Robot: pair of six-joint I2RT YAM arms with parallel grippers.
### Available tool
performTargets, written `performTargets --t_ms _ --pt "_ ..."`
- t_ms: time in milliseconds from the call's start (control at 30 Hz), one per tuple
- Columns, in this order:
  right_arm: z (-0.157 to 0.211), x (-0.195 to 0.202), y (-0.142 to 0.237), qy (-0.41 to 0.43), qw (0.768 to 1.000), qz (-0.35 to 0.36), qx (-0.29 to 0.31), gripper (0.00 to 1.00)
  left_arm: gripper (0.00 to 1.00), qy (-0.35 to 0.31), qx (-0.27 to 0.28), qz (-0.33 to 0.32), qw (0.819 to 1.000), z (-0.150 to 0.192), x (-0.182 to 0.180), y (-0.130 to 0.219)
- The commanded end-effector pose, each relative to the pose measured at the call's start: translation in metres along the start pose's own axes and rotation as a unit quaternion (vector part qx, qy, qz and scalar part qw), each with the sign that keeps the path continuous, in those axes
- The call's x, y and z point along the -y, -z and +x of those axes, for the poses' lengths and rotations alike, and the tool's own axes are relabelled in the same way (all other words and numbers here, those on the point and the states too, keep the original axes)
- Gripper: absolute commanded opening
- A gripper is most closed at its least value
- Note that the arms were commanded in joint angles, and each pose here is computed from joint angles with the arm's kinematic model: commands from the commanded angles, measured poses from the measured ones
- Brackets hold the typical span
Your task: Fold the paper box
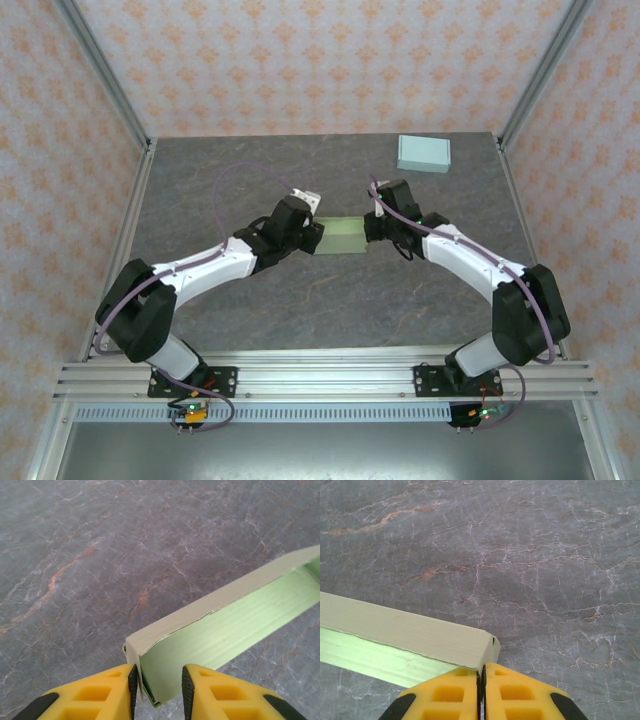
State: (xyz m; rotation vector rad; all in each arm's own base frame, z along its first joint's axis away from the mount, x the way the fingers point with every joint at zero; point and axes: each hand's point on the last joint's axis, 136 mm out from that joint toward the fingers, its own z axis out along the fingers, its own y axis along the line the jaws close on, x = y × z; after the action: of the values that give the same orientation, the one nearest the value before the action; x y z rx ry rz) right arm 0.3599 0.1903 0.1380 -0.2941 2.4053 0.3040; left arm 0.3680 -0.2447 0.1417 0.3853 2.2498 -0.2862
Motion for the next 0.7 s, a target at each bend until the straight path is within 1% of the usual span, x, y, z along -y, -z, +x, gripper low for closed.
performTargets --t_ms 0,67,267,300,400,600,633,667 --pt "-0.007 -0.002 0.01 -0.037 0.999 0.026 0.014 0.09 0.28 0.003 0.0 -0.026 1.0 -0.008 -0.004 0.0" --pt "-0.007 -0.003 0.01 -0.046 0.998 0.04 0.011 0.08 0.24 0.0 -0.006 -0.03 1.0 -0.01 -0.004 -0.002" --pt "-0.014 -0.003 0.014 -0.077 0.995 0.057 -0.002 0.08 0.23 0.003 -0.011 -0.037 0.999 -0.013 -0.004 -0.007" --pt "-0.015 -0.002 0.015 -0.081 0.995 0.061 -0.009 0.08 0.2 0.002 -0.014 -0.036 0.999 -0.014 -0.004 -0.008" --pt "-0.018 -0.006 0.016 -0.087 0.994 0.061 -0.028 0.08 0.2 0.005 -0.014 -0.033 0.999 -0.016 -0.002 -0.01" --pt "-0.013 -0.01 0.01 -0.113 0.99 0.06 -0.056 0.07 0.19 0.013 -0.024 -0.026 0.999 -0.014 0.001 -0.017" --pt "-0.011 -0.009 0.009 -0.114 0.99 0.062 -0.059 0.06 0.16 0.02 -0.022 -0.025 0.999 -0.015 0.001 -0.017" --pt "-0.009 -0.008 0.007 -0.113 0.99 0.064 -0.062 0.06 0.15 0.026 -0.022 -0.023 0.999 -0.015 0.001 -0.017"
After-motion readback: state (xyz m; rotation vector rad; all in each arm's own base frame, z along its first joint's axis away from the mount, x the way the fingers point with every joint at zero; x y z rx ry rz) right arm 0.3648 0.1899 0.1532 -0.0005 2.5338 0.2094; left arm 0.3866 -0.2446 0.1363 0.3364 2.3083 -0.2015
